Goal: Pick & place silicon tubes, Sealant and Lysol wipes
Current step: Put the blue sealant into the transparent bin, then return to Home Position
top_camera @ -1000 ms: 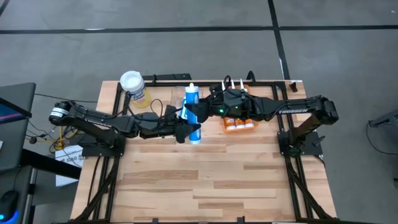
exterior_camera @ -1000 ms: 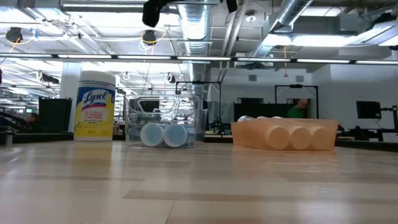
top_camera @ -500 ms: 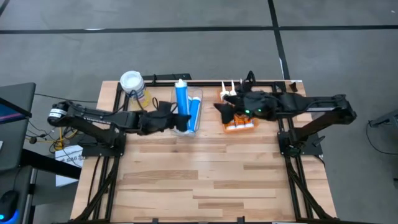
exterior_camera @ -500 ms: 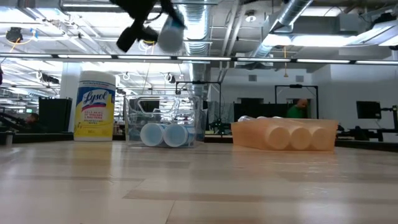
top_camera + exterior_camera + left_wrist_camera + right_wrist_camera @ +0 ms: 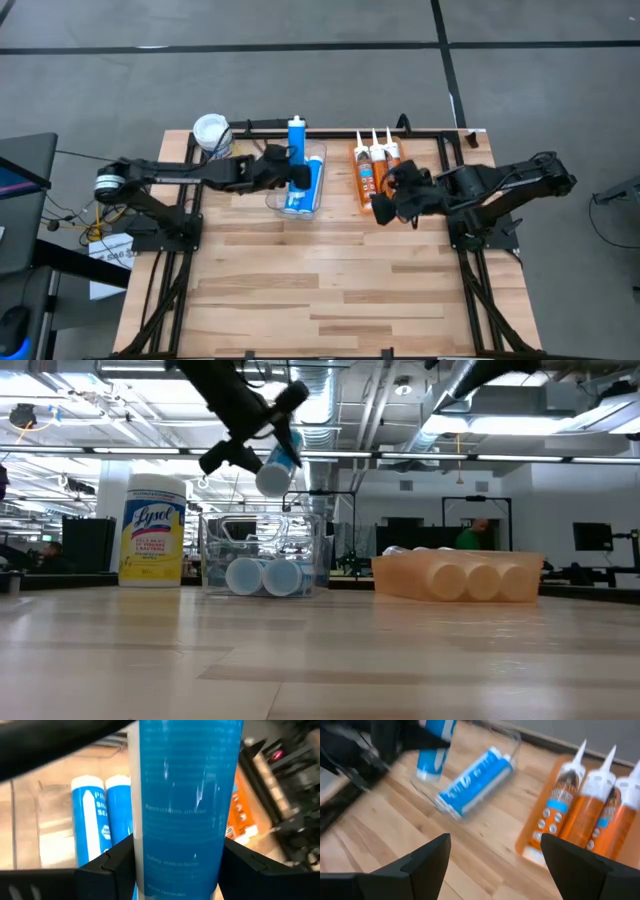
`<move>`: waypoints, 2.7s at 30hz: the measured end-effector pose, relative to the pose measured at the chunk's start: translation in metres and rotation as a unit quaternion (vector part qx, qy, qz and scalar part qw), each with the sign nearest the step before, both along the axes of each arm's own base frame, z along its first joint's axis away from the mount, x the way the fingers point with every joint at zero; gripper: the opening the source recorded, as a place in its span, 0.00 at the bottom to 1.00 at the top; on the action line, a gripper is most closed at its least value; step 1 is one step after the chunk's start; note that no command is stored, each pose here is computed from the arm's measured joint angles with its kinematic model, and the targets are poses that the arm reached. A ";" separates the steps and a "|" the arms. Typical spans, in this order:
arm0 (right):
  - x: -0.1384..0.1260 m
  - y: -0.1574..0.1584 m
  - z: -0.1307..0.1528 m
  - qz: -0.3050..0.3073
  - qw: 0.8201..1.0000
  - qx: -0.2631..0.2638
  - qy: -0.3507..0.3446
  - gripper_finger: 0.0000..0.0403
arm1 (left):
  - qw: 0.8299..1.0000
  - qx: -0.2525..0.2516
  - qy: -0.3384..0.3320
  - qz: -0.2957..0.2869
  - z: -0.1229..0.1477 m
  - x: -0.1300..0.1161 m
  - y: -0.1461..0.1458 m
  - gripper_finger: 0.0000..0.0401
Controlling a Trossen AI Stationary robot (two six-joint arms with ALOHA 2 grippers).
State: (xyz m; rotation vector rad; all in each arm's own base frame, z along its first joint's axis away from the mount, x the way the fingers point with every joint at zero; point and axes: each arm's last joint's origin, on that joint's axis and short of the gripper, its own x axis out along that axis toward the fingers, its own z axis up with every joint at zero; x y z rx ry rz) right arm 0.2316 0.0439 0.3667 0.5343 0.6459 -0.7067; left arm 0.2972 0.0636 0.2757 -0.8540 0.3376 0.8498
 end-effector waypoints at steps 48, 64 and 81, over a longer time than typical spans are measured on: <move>-0.004 0.021 -0.022 -0.007 0.999 -0.007 0.036 0.75 | 0.948 -0.163 0.272 0.013 -0.077 0.058 0.038 0.77; -0.030 0.014 -0.007 0.049 0.997 -0.039 0.055 0.75 | 0.984 -0.066 0.152 -0.068 0.040 0.005 0.009 0.79; -0.098 0.010 0.028 0.247 0.965 -0.089 0.008 0.75 | 0.968 0.203 0.061 -0.135 0.135 -0.105 -0.084 0.80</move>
